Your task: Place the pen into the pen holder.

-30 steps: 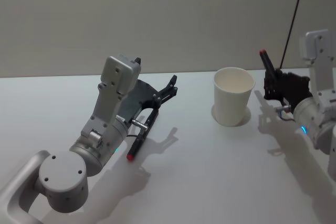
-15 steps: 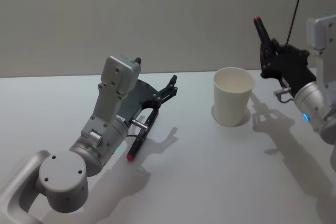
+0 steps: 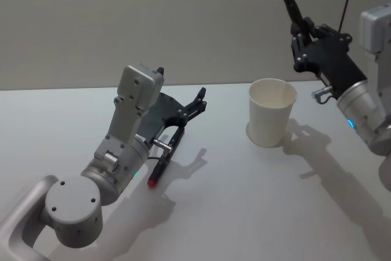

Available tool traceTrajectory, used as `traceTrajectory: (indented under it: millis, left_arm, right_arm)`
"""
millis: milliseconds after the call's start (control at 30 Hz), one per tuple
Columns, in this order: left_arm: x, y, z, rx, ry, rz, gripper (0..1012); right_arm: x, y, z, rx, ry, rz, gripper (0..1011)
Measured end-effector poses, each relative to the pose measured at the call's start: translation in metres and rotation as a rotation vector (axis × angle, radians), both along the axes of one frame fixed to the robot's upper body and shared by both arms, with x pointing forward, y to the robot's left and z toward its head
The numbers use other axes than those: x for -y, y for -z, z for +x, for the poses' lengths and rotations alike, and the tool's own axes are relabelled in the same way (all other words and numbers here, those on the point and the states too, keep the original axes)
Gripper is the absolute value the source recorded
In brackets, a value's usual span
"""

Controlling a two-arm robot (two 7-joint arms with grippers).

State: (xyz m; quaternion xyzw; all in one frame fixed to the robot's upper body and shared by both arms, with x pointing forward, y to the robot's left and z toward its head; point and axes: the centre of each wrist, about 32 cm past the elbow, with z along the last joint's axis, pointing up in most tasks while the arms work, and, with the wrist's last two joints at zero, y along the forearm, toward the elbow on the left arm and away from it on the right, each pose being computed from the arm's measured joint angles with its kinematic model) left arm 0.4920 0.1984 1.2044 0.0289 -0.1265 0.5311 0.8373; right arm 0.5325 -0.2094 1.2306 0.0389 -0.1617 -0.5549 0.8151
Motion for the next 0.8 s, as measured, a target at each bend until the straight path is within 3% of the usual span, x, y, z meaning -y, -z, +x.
traceTrajectory:
  millis: [300, 800]
  left_arm:
    - [0.0000, 0.0000, 0.0000, 0.000, 0.000, 0.000, 1001]
    - [0.0000, 0.0000, 0.0000, 0.000, 0.000, 0.000, 1001]
  right_arm:
    - [-0.003, 0.009, 0.009, 0.035, -0.044, -0.002, 181]
    - [-0.012, 0.026, 0.023, 0.036, -0.098, -0.009, 181]
